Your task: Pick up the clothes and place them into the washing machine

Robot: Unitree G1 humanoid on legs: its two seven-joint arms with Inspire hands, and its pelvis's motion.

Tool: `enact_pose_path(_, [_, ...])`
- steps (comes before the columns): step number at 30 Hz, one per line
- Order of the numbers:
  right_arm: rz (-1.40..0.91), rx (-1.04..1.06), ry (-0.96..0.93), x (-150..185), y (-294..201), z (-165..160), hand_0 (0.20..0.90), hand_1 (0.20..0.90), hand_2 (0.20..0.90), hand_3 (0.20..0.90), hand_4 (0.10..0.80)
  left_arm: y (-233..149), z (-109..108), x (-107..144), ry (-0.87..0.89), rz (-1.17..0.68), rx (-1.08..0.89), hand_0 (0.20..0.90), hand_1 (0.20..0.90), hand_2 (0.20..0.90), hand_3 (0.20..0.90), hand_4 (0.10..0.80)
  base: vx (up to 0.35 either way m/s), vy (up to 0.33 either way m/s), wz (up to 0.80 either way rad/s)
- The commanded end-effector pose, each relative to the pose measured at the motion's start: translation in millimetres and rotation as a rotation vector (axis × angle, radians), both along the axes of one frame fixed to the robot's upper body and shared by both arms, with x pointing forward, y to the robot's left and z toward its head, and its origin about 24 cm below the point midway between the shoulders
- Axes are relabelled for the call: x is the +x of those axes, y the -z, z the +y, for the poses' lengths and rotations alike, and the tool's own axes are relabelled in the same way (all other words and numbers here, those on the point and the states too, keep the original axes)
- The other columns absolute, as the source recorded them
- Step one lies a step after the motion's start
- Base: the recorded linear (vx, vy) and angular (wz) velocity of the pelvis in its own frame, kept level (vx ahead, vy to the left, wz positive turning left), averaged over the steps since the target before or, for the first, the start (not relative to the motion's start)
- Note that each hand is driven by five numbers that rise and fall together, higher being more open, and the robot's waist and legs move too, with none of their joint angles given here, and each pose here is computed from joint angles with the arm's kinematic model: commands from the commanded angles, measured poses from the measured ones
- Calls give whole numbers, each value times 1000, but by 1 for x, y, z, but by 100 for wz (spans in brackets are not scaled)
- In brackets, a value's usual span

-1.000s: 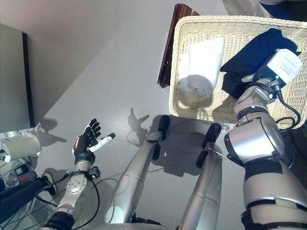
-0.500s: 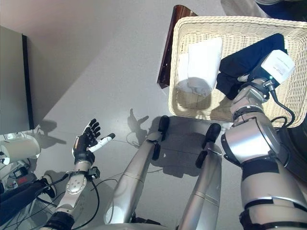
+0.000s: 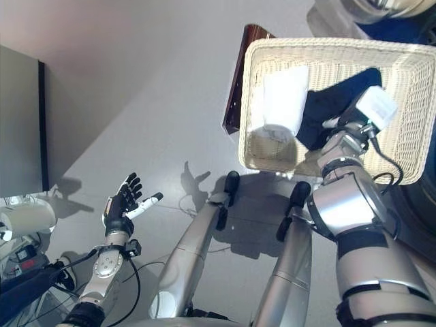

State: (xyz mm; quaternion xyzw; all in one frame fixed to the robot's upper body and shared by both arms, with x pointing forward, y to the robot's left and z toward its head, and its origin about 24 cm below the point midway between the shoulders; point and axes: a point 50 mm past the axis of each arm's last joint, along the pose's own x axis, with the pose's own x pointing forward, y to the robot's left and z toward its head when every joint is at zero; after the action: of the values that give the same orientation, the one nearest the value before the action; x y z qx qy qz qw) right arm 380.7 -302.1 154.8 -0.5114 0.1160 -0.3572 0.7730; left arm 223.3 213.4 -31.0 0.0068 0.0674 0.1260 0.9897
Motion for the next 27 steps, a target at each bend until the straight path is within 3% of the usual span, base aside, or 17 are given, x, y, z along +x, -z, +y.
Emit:
enact_pose_path(1, [-124,-56,-20,2,-28,-9,200,200,200,200,300,-12,38,-10,-73,-59,96,900,900,900,900,800,37,-1,-25])
enact_pose_path(21, [-160,188,21,-14,19,-21,200,200,200,200,300,11,47,-30,-71,71,103,900,900,900,900,800,14,-13,-4])
enact_pose_path(26, [-308,441,107,-28,32,-38,200,200,200,200,300,14,46,-34,-58,85,104,900,900,900,900,800,44,0,0])
enact_pose_path(27, [-485,662,164,-36,39,-47,200,200,200,200,300,13,47,-34,-57,85,108,900,900,900,900,800,52,7,-3])
